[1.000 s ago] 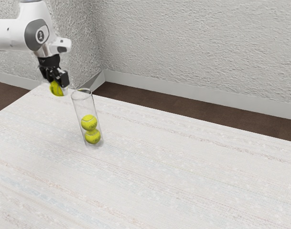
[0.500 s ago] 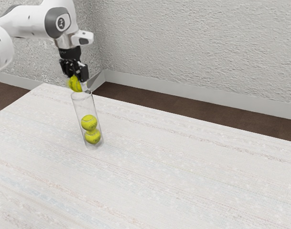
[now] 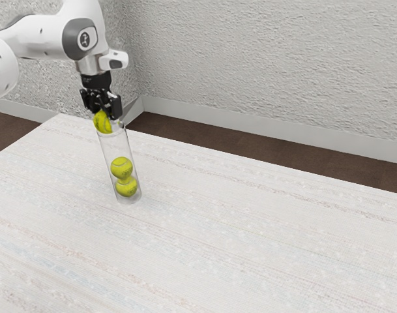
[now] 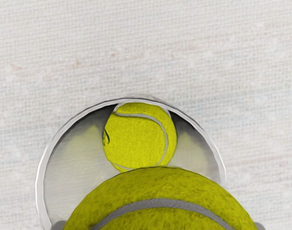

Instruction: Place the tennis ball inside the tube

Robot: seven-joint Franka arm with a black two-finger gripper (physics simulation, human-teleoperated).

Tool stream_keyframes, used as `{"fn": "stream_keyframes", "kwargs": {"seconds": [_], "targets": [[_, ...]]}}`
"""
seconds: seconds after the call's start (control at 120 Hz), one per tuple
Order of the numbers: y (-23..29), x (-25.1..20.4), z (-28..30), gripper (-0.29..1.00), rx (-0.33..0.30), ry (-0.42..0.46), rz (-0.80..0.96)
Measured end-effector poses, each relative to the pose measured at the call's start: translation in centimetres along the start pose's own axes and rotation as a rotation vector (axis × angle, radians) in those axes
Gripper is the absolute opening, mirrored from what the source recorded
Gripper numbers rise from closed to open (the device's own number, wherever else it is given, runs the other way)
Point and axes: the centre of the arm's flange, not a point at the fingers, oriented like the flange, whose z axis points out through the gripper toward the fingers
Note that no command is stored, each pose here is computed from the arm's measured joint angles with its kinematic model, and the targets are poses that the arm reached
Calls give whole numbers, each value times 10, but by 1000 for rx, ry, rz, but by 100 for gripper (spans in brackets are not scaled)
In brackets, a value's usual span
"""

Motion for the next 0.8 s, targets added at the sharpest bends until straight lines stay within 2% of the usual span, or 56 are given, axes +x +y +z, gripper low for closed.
{"fn": "stream_keyframes", "kwargs": {"seconds": [0.133, 0.317, 0.467, 0.65, 0.8], "targets": [[1, 0, 0, 46, -8, 2, -8], [1, 0, -1, 59, -15, 2, -15], [3, -8, -23, 65, -9, 31, -19], [10, -40, -65, 68, -3, 66, -31], [53, -43, -90, 69, 14, 93, 7]]}}
